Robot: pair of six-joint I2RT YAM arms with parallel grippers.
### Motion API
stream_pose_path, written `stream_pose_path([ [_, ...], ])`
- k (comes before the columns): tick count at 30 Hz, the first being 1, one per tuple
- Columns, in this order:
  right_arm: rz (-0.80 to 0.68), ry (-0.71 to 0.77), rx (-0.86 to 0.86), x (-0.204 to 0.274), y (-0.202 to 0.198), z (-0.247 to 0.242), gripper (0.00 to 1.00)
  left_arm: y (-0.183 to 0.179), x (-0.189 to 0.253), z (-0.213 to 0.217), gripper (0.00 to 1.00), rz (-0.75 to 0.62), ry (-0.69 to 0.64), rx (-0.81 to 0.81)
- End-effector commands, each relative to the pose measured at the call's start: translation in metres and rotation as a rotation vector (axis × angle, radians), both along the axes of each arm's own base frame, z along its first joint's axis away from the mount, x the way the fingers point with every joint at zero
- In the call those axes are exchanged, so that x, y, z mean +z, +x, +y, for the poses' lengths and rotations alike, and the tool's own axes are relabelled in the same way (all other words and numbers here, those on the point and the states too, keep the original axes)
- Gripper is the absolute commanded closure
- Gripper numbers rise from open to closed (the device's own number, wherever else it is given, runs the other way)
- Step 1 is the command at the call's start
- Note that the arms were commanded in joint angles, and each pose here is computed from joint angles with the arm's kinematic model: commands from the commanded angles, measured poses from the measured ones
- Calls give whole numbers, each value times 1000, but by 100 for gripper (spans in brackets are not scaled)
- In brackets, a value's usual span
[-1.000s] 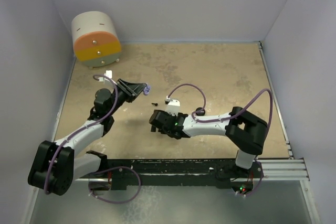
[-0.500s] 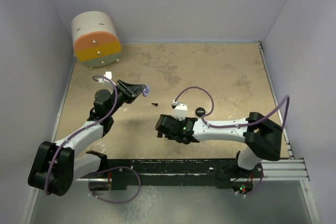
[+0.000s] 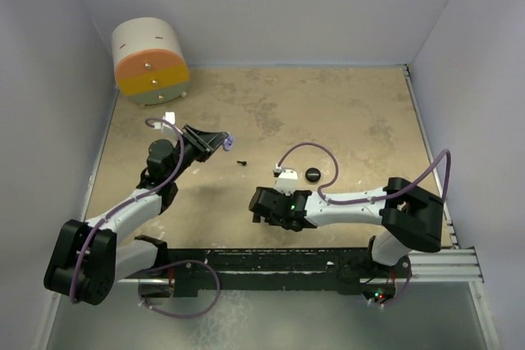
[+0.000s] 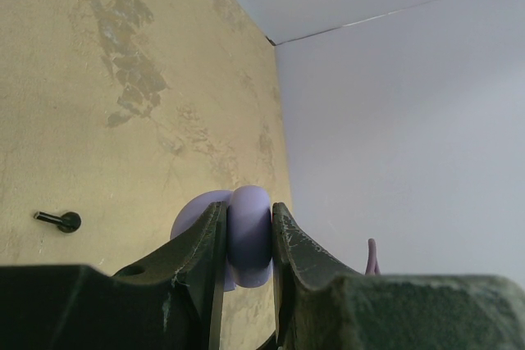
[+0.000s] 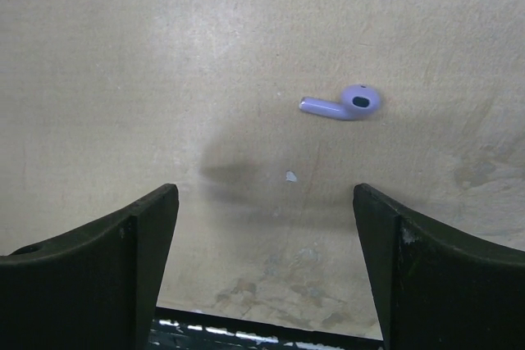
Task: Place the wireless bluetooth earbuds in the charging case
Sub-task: Pick up the earbud from the center of the board.
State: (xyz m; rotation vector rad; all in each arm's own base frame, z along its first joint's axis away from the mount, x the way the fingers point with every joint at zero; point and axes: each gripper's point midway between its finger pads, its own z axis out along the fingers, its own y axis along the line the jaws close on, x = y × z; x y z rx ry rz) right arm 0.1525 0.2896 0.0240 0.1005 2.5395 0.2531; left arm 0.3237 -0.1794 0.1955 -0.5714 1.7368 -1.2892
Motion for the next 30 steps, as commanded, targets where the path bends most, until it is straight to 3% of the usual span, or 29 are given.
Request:
stream_pose_path([
  [1,20,37,17,-8,-3,13,10,3,10,2,100,-54,12,5],
  [18,40,-26,-28,-41,11,-6,9,3,8,3,100,-49,16,8],
  [30,14,-30,-83,-34,28,-31,8,3,8,3,100,-47,16,9],
])
